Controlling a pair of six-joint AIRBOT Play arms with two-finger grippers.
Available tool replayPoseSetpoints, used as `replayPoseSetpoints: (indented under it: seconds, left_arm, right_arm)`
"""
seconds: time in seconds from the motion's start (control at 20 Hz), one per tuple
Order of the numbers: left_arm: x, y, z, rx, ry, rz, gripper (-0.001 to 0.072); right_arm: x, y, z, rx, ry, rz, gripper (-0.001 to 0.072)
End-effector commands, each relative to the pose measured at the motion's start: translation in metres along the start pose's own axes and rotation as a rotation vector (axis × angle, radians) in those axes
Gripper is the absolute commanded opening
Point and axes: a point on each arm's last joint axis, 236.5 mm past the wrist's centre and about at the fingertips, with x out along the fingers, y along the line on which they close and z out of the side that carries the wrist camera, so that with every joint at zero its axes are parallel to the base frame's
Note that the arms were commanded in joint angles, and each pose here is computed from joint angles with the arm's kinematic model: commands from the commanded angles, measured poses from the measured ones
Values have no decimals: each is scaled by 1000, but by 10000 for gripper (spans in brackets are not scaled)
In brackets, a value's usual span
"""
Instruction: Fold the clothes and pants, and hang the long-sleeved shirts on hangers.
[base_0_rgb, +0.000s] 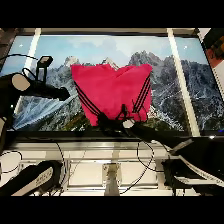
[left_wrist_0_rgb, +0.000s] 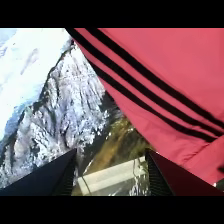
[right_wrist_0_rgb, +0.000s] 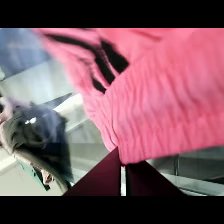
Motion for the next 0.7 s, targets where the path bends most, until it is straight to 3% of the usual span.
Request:
replayPoseSetpoints:
  seconds: [0.0, 0.05, 0.1, 0.15, 0.2, 0.25, 0.3, 0.35, 0.5, 0.65]
  left_arm:
    - [11, 5, 7, -8, -17, 8, 463]
    - [15, 6, 9, -13, -21, 7, 411]
    - [19, 5, 11, -24, -26, -4, 273]
    - [23, 2, 16, -43, -43, -24, 211]
    - [29, -3, 22, -71, -61, -53, 216]
    - [34, -7, 27, -95, -73, -77, 279]
    - [41, -10, 29, -121, -73, -101, 390]
    - [48, -15, 28, -150, -61, -134, 437]
    - [78, -19, 21, -222, -10, -185, 447]
    - [113, -20, 23, -321, -1, -233, 446]
  right_arm:
    - [-37, -12, 34, -63, -35, -2, 12]
    - [-51, -30, 46, -40, -43, -22, 11]
    - [-63, -48, 52, -29, -35, -44, 12]
    - [-75, -67, 53, -22, -10, -69, 12]
    - [-88, -87, 52, -20, 33, -99, 12]
    - [-99, -103, 47, -9, 86, -126, 12]
    - [-113, -120, 43, -22, 151, -166, 12]
    - [-128, -138, 40, -52, 216, -223, 12]
    - [-178, -192, 50, -43, 321, -380, 10]
    - [-218, -203, 53, -49, 415, -330, 10]
